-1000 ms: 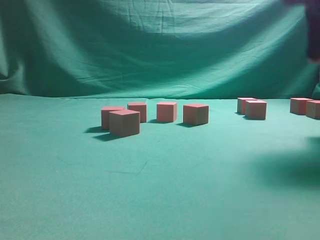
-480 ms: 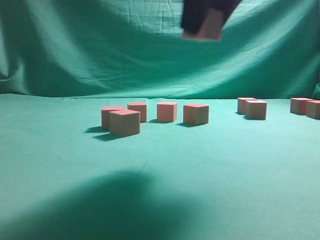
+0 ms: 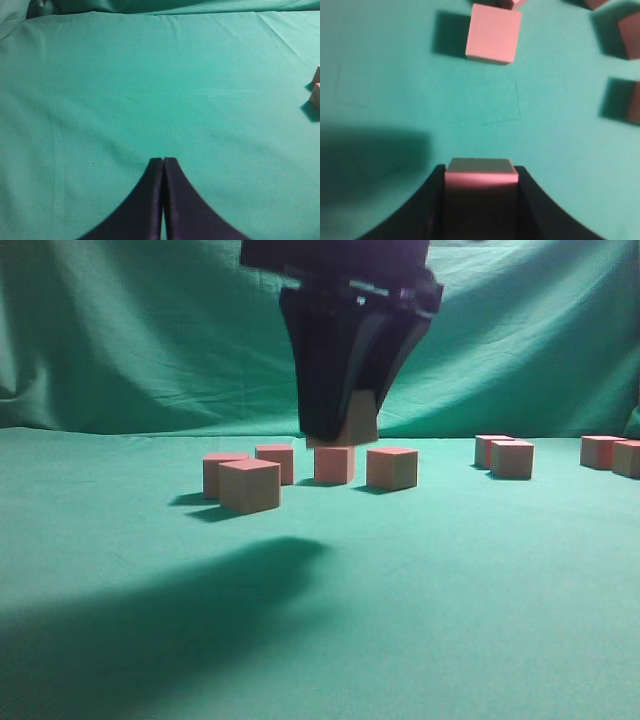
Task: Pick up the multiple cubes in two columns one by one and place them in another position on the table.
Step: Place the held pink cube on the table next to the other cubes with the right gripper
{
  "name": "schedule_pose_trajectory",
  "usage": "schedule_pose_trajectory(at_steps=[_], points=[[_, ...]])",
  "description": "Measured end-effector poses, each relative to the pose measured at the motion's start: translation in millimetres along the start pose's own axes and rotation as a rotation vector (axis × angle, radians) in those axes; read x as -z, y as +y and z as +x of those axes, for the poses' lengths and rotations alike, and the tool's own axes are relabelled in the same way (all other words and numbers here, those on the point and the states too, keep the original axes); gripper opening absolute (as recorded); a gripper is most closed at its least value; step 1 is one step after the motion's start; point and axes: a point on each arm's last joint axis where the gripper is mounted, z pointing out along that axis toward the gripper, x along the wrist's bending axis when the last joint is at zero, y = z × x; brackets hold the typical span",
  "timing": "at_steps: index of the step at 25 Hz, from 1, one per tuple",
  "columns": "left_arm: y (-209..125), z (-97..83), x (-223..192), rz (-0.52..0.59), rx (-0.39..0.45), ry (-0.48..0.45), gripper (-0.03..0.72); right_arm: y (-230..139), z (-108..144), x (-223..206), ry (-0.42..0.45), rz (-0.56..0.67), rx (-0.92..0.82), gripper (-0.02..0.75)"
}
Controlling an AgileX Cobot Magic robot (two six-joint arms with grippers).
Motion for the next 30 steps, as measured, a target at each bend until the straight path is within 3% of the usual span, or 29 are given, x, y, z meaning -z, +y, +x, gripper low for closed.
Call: schedule_pose_trajectory(at_steps=[13, 30], points=[[0.0, 0.0, 0.0, 0.0, 0.0, 0.0, 0.0, 21.9, -12.3, -45.8, -0.04, 0.067, 0.108, 0.269], [0.0, 0.0, 0.0, 0.0, 0.0, 0.0, 0.0, 29.4, -13.0, -56.7, -0.033, 0.032, 0.095, 0.269]])
